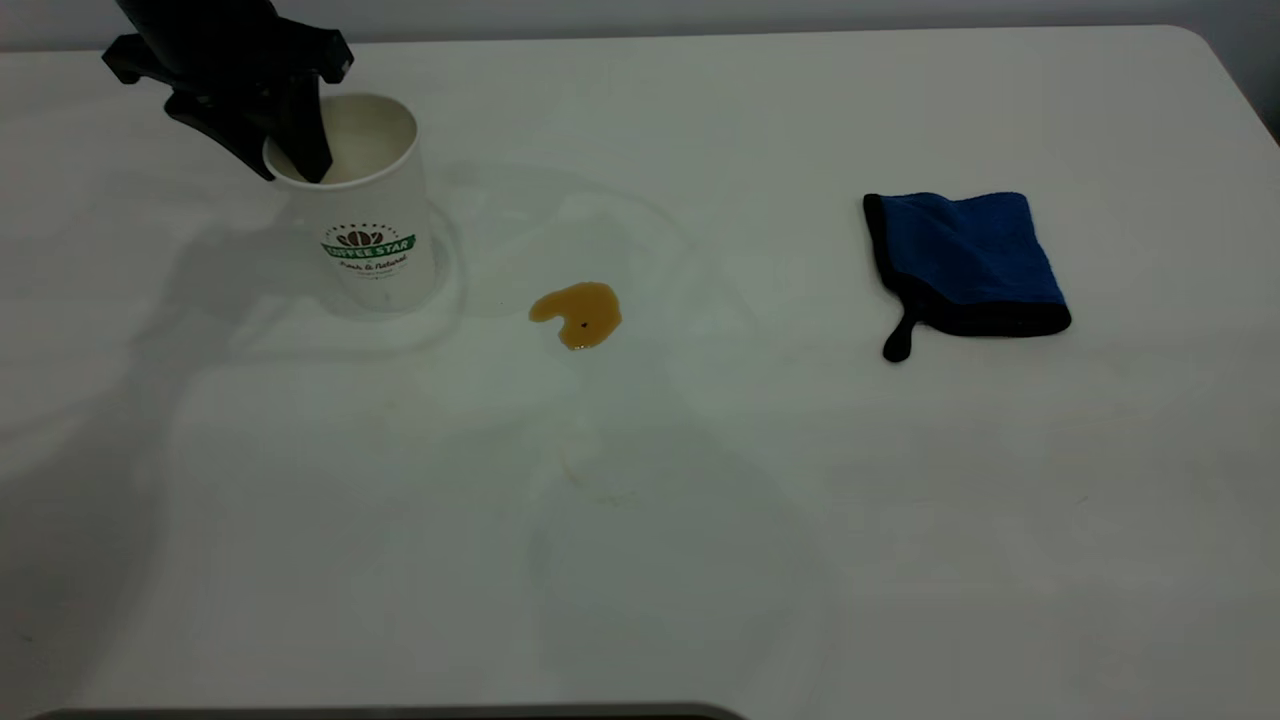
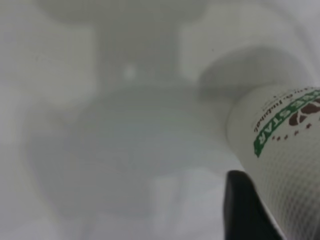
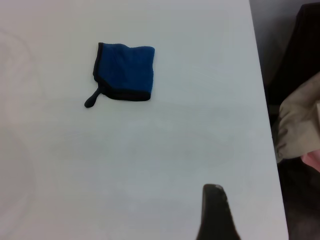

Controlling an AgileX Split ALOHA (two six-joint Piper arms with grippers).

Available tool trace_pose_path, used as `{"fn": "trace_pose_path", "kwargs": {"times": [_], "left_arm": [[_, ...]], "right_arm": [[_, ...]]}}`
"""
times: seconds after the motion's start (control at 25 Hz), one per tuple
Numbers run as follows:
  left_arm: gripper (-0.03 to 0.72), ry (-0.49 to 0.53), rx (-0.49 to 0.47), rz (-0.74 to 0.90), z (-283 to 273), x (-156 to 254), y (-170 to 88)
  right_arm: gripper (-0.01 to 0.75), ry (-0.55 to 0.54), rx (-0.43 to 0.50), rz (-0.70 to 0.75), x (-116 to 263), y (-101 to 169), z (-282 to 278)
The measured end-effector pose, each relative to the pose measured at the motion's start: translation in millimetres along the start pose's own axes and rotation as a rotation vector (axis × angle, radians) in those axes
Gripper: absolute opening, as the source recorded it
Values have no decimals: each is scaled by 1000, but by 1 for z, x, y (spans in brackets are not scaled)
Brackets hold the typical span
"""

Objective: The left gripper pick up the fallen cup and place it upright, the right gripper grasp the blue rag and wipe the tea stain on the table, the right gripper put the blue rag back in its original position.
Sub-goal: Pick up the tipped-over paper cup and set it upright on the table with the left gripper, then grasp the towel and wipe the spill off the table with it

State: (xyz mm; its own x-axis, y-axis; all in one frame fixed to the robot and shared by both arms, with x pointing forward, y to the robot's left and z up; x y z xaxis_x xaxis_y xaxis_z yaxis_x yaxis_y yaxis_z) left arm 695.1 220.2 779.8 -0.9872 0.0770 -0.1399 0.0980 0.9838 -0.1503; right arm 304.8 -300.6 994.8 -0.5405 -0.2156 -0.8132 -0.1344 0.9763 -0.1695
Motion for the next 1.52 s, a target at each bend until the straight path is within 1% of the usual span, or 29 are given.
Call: {"fn": "trace_pose_path", "kwargs": {"times": [0.08, 0.12, 0.24, 0.32, 0.44, 0.52, 0.68, 0.72, 0.84, 0.96, 1.0, 1.16, 1.24, 1.36, 1.48, 1.52], "left_arm": [[479, 3, 2, 2, -6, 0, -1], [501, 3, 4, 4, -11, 0, -2], [536, -14, 9, 12, -35, -2, -7], [540, -32, 13, 19, -54, -4, -10], [540, -61, 27, 22, -98, -2, -19], [540, -47, 37, 38, -129, 8, -28], [539, -27, 49, 88, -211, 45, -50], [536, -39, 45, 95, -228, 53, -53], [524, -146, 29, 90, -270, 62, -60], [516, -206, -3, 82, -297, 85, -62], [516, -209, -14, 85, -301, 98, -62], [516, -163, -33, 84, -295, 161, -55], [516, -98, -56, 76, -276, 196, -45], [516, -41, -86, 65, -254, 247, -29], [516, -34, -99, 38, -234, 283, -19], [516, -46, -107, 29, -229, 293, -15]], "right_arm": [[537, 0, 0, 0, 0, 0, 0], [537, 0, 0, 0, 0, 0, 0], [537, 0, 0, 0, 0, 0, 0], [537, 0, 0, 0, 0, 0, 0], [537, 0, 0, 0, 0, 0, 0], [537, 0, 0, 0, 0, 0, 0], [537, 0, 0, 0, 0, 0, 0], [537, 0, 0, 0, 0, 0, 0], [537, 0, 0, 0, 0, 0, 0], [537, 0, 0, 0, 0, 0, 0], [537, 0, 0, 0, 0, 0, 0], [537, 0, 0, 0, 0, 0, 0], [537, 0, 0, 1, 0, 0, 0], [537, 0, 0, 1, 0, 0, 0], [537, 0, 0, 1, 0, 0, 0], [537, 0, 0, 1, 0, 0, 0]]}}
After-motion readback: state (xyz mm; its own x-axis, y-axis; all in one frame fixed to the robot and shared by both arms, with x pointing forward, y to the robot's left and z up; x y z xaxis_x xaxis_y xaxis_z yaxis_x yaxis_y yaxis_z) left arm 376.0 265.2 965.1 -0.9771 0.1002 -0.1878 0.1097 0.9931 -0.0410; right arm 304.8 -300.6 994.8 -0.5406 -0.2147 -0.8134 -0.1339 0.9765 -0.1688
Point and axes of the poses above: a point on each arm's last joint axis where the gripper is mounted, z pointing out along that axis toward the gripper, y along the wrist's bending axis when the last joint is at zero, x = y × z, the point moved 8 cm from there along z, pointing out along that axis toward the gripper, and after that the axes turned 10 degrees about -z, right-handed, at the moved point
